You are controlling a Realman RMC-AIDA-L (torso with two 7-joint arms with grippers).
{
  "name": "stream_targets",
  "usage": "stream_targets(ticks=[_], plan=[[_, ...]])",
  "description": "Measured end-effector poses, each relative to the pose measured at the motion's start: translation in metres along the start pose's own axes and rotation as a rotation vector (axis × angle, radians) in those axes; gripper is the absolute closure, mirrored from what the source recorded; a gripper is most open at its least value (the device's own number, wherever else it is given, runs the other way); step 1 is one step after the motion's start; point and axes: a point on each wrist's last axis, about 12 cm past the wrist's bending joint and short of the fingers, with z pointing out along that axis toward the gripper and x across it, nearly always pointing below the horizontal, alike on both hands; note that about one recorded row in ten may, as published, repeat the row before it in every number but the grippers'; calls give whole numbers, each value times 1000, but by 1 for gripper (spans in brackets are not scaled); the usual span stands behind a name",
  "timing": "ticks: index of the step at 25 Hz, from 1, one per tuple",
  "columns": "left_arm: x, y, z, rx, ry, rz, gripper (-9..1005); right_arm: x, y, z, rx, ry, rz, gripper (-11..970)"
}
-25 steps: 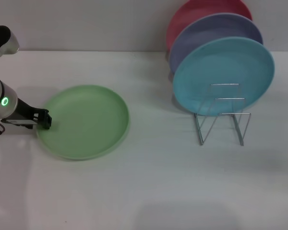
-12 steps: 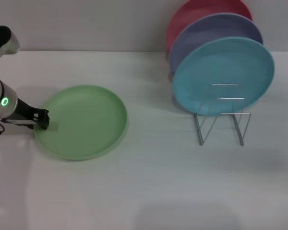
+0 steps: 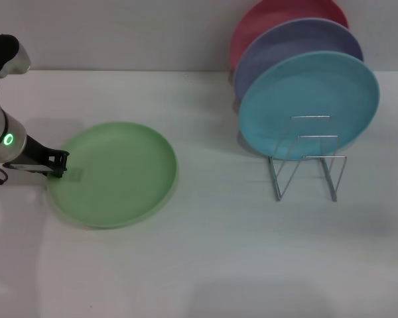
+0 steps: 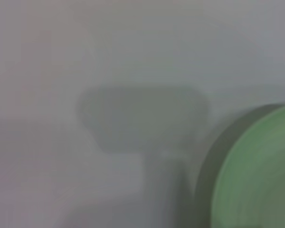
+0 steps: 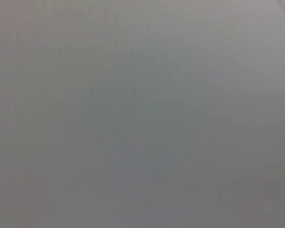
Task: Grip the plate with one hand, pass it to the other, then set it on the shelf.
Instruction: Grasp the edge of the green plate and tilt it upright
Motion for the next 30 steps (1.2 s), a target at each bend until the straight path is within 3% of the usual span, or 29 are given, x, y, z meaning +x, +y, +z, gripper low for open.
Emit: stream_targets(ticks=[2, 18, 30], plan=[[0, 0, 0, 0, 0, 0, 888, 0, 0, 0, 0, 0, 0, 456], [-1, 6, -3, 5, -15, -28, 905, 0, -2, -2, 3, 4, -3, 457], [-14, 13, -12, 72, -256, -98, 924, 1, -1, -3, 4, 6, -2, 456]])
